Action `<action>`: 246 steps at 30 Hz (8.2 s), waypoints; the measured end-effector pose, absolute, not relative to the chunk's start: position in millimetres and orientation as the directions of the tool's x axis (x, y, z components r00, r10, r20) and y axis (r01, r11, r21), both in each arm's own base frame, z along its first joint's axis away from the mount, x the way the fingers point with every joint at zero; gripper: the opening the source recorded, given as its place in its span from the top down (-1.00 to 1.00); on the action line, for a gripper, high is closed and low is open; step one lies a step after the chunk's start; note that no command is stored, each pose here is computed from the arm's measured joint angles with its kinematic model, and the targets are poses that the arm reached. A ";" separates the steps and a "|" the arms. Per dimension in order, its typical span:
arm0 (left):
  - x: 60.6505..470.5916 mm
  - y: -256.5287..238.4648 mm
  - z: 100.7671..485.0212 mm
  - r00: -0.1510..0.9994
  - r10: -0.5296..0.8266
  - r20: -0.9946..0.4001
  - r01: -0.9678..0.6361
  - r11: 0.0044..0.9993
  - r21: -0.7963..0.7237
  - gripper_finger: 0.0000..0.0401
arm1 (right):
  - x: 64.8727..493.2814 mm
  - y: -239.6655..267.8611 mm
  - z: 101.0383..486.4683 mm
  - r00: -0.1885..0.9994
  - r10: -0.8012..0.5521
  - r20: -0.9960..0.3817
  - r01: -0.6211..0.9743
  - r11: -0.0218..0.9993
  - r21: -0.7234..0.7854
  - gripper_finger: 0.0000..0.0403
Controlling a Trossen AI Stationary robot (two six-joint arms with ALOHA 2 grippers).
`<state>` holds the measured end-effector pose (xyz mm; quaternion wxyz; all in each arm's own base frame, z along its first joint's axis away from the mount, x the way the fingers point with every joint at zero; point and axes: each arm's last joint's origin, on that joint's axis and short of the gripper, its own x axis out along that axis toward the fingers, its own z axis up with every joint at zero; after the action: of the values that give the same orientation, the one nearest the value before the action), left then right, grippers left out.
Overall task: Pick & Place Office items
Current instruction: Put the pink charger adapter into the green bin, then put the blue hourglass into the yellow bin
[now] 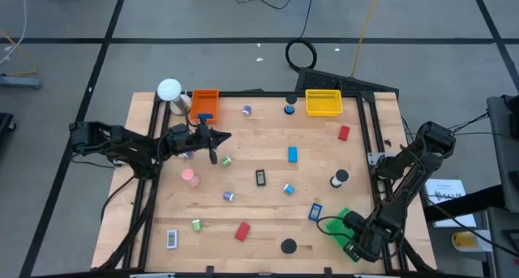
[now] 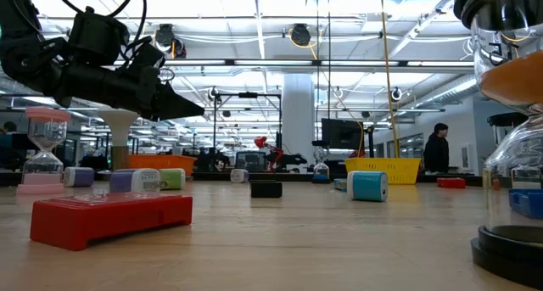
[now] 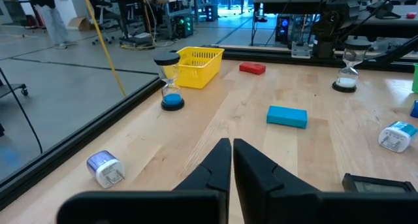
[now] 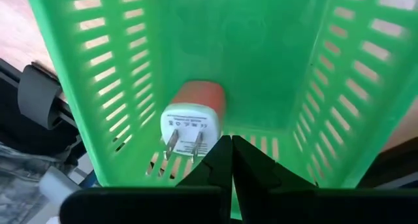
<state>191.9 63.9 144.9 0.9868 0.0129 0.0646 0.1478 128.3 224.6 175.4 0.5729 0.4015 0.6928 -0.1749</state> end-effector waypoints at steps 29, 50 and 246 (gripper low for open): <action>196.7 61.5 149.0 0.954 0.278 -0.110 -0.280 0.960 0.000 0.95 | 143.8 193.0 227.8 0.311 0.151 -0.938 0.529 0.793 0.303 1.00; 198.5 56.1 149.2 0.962 0.250 -0.108 -0.249 0.968 0.021 0.98 | 220.2 121.4 225.4 0.679 -0.356 -0.642 0.455 0.890 -0.013 1.00; 198.6 56.1 149.5 0.963 0.250 -0.105 -0.259 0.962 -0.085 0.81 | 156.7 -260.0 203.0 0.175 -0.537 -0.825 0.929 0.367 -0.042 -0.18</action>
<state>198.6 56.1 149.5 0.9894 -0.0491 0.0469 0.1285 156.7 -260.0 203.0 0.7256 0.2472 0.3964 -0.5051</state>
